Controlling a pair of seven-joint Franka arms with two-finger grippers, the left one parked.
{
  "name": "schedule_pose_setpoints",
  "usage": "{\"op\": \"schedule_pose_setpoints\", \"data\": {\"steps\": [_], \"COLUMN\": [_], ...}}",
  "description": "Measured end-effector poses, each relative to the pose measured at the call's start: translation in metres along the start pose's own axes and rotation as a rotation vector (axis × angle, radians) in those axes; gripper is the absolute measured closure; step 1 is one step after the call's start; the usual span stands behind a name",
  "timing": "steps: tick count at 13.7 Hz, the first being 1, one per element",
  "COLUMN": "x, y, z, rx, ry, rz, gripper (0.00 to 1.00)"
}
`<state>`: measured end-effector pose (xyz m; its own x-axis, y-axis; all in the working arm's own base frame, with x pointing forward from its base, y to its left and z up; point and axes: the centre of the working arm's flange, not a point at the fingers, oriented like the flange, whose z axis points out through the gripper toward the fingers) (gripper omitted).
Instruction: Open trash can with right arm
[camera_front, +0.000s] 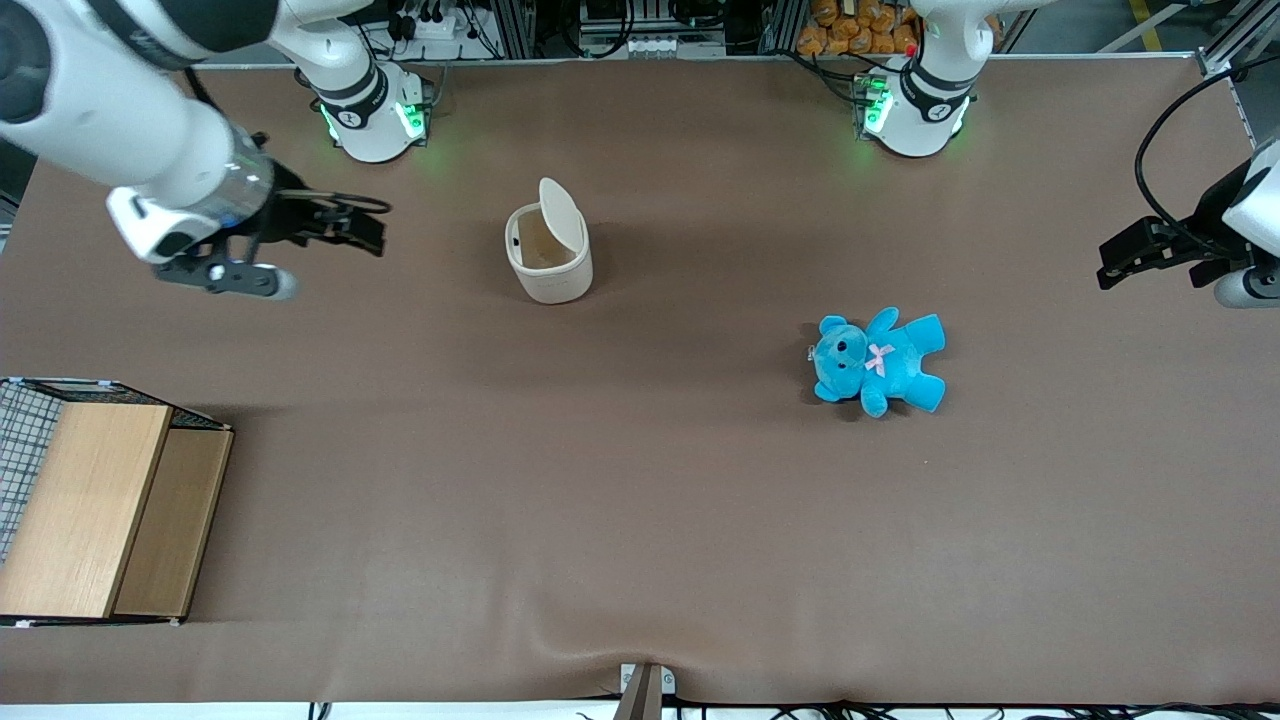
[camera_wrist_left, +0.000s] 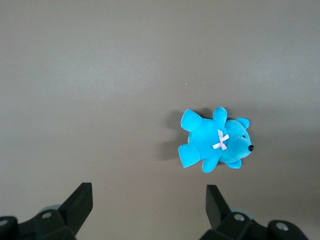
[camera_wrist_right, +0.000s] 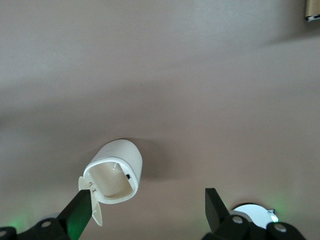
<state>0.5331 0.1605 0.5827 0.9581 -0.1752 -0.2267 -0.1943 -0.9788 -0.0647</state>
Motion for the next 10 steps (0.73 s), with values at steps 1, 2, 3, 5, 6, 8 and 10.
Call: {"op": "schedule_pose_setpoints", "data": {"steps": [1, 2, 3, 5, 6, 8, 10], "x": [0.005, 0.008, 0.012, 0.018, 0.021, 0.026, 0.027], "y": [0.012, 0.024, 0.035, 0.056, 0.066, 0.082, 0.092], "z": [-0.005, -0.01, -0.014, -0.021, -0.024, -0.028, -0.033], "rx": [0.004, 0.007, 0.011, 0.019, 0.022, 0.028, 0.033], "ry": [-0.001, -0.002, -0.002, 0.0, -0.001, 0.003, 0.009], "rz": [0.002, -0.006, -0.013, -0.012, -0.013, -0.023, -0.036], "gripper": [0.0, 0.0, 0.0, 0.0, 0.0, 0.0, 0.0]}}
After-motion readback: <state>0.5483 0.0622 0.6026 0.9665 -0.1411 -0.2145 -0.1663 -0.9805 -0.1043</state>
